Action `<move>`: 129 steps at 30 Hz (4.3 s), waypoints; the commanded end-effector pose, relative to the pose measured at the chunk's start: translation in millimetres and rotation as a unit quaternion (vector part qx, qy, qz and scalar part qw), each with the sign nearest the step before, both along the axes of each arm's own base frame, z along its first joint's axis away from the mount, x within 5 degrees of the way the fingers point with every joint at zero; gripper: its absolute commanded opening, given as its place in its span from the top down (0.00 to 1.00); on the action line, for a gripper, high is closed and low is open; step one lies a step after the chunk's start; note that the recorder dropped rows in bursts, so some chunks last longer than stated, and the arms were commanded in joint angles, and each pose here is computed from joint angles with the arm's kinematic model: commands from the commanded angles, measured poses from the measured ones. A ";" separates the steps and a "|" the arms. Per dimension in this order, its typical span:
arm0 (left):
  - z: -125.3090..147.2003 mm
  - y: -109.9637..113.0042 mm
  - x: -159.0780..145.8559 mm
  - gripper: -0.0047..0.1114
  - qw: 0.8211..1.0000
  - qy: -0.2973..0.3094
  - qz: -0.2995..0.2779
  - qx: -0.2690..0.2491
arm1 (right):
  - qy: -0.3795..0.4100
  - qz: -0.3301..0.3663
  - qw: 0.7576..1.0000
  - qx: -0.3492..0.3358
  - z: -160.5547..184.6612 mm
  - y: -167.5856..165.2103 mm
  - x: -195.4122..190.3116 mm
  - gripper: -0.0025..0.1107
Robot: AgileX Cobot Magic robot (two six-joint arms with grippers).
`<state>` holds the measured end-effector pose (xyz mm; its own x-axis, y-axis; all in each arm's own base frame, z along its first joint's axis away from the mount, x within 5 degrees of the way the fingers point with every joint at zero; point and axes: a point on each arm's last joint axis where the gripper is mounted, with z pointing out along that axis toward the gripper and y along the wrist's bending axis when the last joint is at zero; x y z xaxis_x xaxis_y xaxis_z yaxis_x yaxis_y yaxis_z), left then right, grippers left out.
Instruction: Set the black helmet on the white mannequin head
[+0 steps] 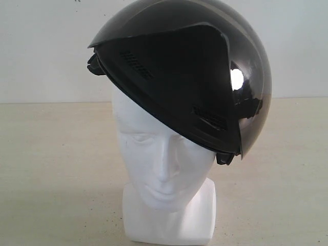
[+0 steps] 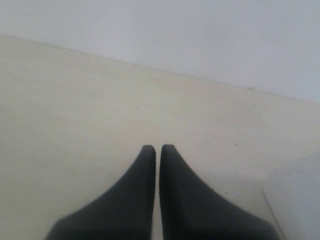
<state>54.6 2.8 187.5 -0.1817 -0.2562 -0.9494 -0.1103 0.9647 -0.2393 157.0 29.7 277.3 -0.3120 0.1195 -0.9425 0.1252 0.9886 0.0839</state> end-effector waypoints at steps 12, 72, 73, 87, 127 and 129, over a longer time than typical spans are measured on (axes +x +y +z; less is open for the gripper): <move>-0.6 -0.5 -0.1 0.92 1.000 -0.001 -0.004 -0.003 | 0.001 0.010 1.000 -0.021 -0.6 0.0 -0.2 0.98; -0.6 -0.5 -0.1 0.92 1.000 -0.001 -0.004 -0.003 | -0.098 0.075 0.985 0.121 35.5 -1.2 22.5 0.98; -0.6 -0.5 -0.1 0.92 1.000 -0.001 -0.004 -0.003 | -0.071 0.079 0.986 0.127 40.0 -4.8 25.2 0.98; -0.6 -0.5 -0.1 0.92 1.000 -0.001 -0.004 -0.003 | 0.122 0.083 0.981 0.126 101.9 -18.1 39.4 0.98; -0.7 2.0 -0.3 0.92 0.995 0.007 -0.010 0.094 | 0.108 0.189 0.957 0.190 111.3 4.2 35.9 0.98; -0.7 2.0 -0.3 0.92 0.995 0.007 -0.010 0.094 | 0.105 0.187 0.958 0.190 112.4 3.7 36.3 0.98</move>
